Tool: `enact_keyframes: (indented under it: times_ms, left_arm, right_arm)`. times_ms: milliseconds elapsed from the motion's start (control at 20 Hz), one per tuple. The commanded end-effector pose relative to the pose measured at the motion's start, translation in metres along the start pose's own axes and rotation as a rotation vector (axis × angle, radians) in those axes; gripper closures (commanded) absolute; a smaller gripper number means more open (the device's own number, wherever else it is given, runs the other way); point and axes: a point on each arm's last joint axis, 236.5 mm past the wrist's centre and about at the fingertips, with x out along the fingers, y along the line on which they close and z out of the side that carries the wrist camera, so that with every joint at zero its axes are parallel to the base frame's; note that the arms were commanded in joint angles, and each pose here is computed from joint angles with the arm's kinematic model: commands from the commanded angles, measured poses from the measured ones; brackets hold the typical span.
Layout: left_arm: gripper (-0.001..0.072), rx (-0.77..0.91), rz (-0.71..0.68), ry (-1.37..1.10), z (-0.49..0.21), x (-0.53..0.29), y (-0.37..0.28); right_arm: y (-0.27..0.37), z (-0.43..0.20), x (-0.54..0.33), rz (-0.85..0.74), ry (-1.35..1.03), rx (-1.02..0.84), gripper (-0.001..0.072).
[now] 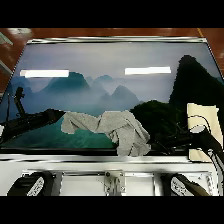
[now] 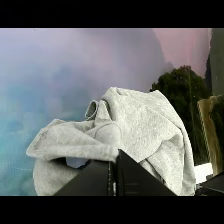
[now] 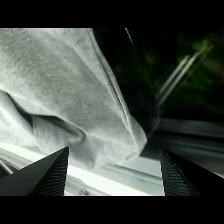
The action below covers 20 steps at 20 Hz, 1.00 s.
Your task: Fold the shirts.
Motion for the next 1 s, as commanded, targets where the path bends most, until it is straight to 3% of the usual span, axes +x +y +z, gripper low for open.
enact_keyframes:
  times_ms: [0,200,250,300,350,500,600,800,950]
  left_arm:
    - [0.0671,-0.001,0.0,-0.001,0.0,0.0,0.0]
    - [0.0671,-0.001,0.0,-0.001,0.0,0.0,0.0]
    - [0.0671,-0.001,0.0,-0.001,0.0,0.0,0.0]
    - [0.067,0.0,0.001,-0.004,0.001,0.0,0.0]
    - [0.067,0.0,0.005,-0.013,0.003,0.0,0.001]
    - [0.0671,0.061,0.013,-0.068,0.025,-0.01,-0.003]
    - [0.0671,0.131,0.051,-0.162,0.064,-0.032,-0.006]
    - [0.0671,0.291,0.104,-0.48,0.175,-0.134,-0.062]
    - [0.0671,0.466,0.101,-0.72,0.221,-0.23,-0.148]
  right_arm:
    - [-0.003,0.011,0.008,0.012,-0.059,0.038,0.0015]
    - [0.004,0.014,0.037,-0.011,-0.034,0.021,0.0027]
    - [0.008,0.018,0.043,-0.014,-0.045,0.013,0.0191]
    - [0.013,0.024,0.043,-0.011,-0.067,0.005,0.0454]
    - [0.024,0.027,0.039,0.015,-0.066,-0.005,0.0647]
    - [0.08,0.033,-0.002,0.116,-0.037,-0.203,0.0656]
    - [0.139,0.044,-0.06,0.178,-0.139,-0.421,0.0657]
    - [0.281,0.03,-0.235,0.212,-0.656,-0.856,0.0656]
    - [0.354,-0.024,-0.362,0.251,-1.091,-0.957,0.0657]
